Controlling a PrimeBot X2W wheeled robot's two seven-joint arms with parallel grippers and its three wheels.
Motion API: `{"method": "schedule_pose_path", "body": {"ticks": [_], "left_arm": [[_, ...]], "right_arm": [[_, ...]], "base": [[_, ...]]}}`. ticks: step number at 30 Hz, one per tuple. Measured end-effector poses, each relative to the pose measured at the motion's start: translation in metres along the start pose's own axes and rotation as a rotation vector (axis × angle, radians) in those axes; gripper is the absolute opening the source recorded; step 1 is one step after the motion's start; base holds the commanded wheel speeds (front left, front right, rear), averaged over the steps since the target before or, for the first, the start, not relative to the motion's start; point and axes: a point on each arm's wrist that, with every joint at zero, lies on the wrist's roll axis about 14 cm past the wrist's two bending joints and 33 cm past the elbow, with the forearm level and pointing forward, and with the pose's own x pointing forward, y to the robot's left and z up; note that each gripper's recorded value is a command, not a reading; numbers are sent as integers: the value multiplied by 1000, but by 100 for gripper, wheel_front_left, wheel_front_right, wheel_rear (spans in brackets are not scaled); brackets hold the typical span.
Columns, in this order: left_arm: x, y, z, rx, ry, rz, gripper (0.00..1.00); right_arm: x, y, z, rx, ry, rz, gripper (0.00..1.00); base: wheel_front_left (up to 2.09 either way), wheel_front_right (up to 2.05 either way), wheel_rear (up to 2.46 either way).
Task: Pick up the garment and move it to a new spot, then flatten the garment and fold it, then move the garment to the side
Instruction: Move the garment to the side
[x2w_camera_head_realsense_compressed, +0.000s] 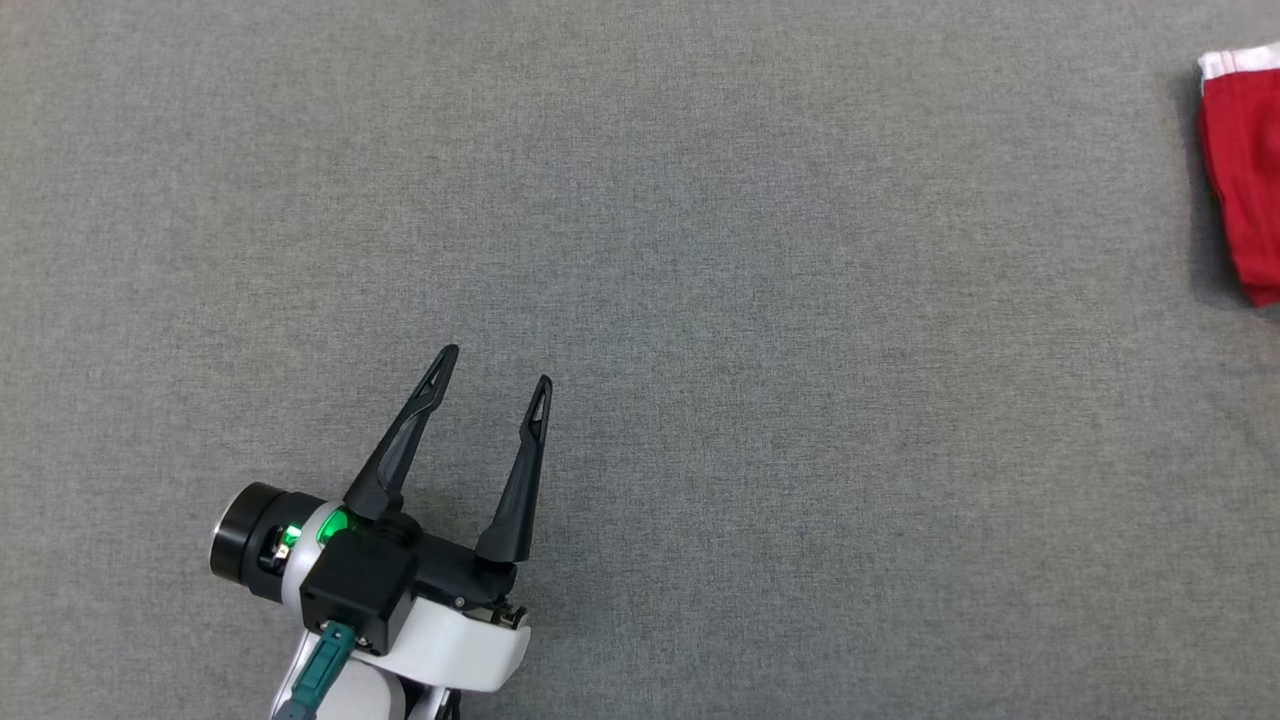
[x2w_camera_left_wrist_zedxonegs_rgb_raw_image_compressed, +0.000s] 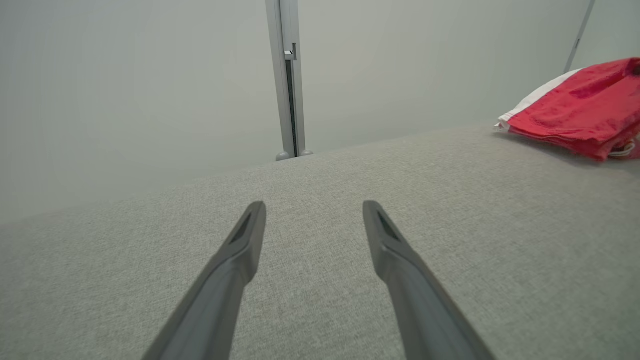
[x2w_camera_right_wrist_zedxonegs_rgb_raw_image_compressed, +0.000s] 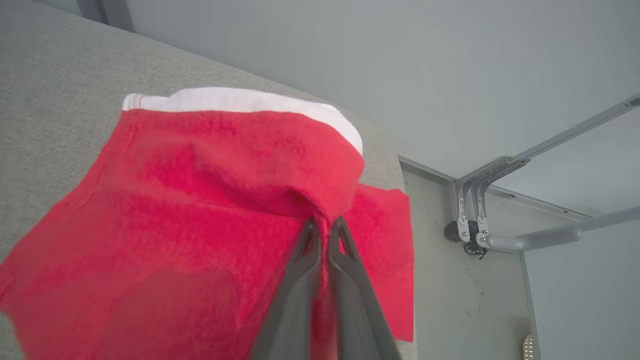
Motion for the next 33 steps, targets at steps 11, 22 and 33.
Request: {"method": "schedule_pose_path", "body": {"ticks": [11, 22, 33], "left_arm": [[0, 4, -6, 19, 17, -4, 100], [1, 8, -7, 32, 19, -4, 100], [0, 5, 1, 25, -1, -7, 100]], "right_arm": [[6, -29, -21, -137, 66, -102, 0], [19, -45, -18, -226, 36, -195, 100], [20, -45, 4, -237, -96, -268, 100]], "base": [[0, 0, 0], [0, 0, 0], [0, 0, 0]]}}
